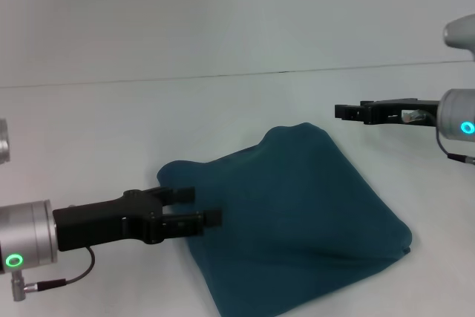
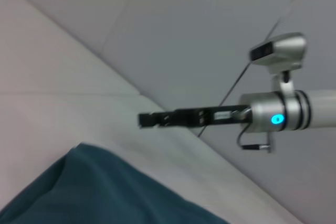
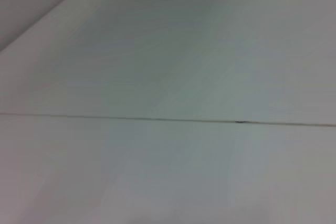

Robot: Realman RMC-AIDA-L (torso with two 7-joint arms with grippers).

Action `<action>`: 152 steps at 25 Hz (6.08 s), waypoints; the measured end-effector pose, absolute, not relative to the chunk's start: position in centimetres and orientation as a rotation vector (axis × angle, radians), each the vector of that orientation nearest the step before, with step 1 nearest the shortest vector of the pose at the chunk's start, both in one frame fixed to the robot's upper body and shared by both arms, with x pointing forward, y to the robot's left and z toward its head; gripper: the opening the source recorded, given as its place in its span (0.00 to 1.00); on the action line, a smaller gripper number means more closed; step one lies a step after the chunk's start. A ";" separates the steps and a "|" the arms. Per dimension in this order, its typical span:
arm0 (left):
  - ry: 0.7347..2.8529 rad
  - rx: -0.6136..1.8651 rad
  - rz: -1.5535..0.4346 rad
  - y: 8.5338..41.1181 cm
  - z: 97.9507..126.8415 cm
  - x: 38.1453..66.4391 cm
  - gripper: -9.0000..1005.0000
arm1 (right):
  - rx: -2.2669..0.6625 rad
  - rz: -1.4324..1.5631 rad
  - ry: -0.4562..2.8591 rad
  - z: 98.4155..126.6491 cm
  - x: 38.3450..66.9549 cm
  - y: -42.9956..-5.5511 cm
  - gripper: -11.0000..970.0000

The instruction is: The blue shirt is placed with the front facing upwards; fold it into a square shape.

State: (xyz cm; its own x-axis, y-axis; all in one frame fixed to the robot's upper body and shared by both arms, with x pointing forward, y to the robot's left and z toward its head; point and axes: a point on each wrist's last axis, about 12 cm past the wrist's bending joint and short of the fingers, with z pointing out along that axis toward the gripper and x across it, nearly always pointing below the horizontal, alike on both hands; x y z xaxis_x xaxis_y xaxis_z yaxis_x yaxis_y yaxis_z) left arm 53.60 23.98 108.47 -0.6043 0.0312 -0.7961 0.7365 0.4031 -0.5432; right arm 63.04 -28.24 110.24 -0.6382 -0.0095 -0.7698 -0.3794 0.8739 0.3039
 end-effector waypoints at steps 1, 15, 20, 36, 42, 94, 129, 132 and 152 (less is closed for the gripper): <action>1.952 0.644 -1.246 24.0 108.4 53.6 0.85 | -0.279 0.576 2.200 110.5 62.9 -28.5 0.66; 2.318 0.393 -1.188 25.6 107.9 54.4 0.84 | -0.277 0.620 2.162 112.1 62.2 -30.7 0.66; 2.381 0.400 -1.244 25.2 108.1 54.1 0.83 | -0.273 0.613 2.162 112.3 62.3 -31.1 0.66; 2.478 0.397 -1.312 22.0 107.1 54.5 0.82 | -0.280 0.602 2.159 112.7 62.4 -31.5 0.66; 2.483 0.413 -1.293 21.4 107.1 55.0 0.82 | -0.280 0.598 2.158 112.8 62.4 -31.6 0.66; 2.509 0.482 -1.204 20.7 107.1 55.9 0.78 | -0.272 0.605 2.155 112.9 62.4 -31.6 0.66; 2.499 0.476 -1.110 20.7 107.5 57.3 0.05 | -0.268 0.615 2.152 112.8 62.3 -31.4 0.61; 2.497 0.471 -1.100 21.0 107.7 57.4 0.06 | -0.265 0.618 2.155 112.6 62.3 -31.4 0.60; 2.489 0.403 -1.039 24.1 108.6 58.3 0.12 | -0.279 0.635 2.168 112.0 62.0 -30.7 0.57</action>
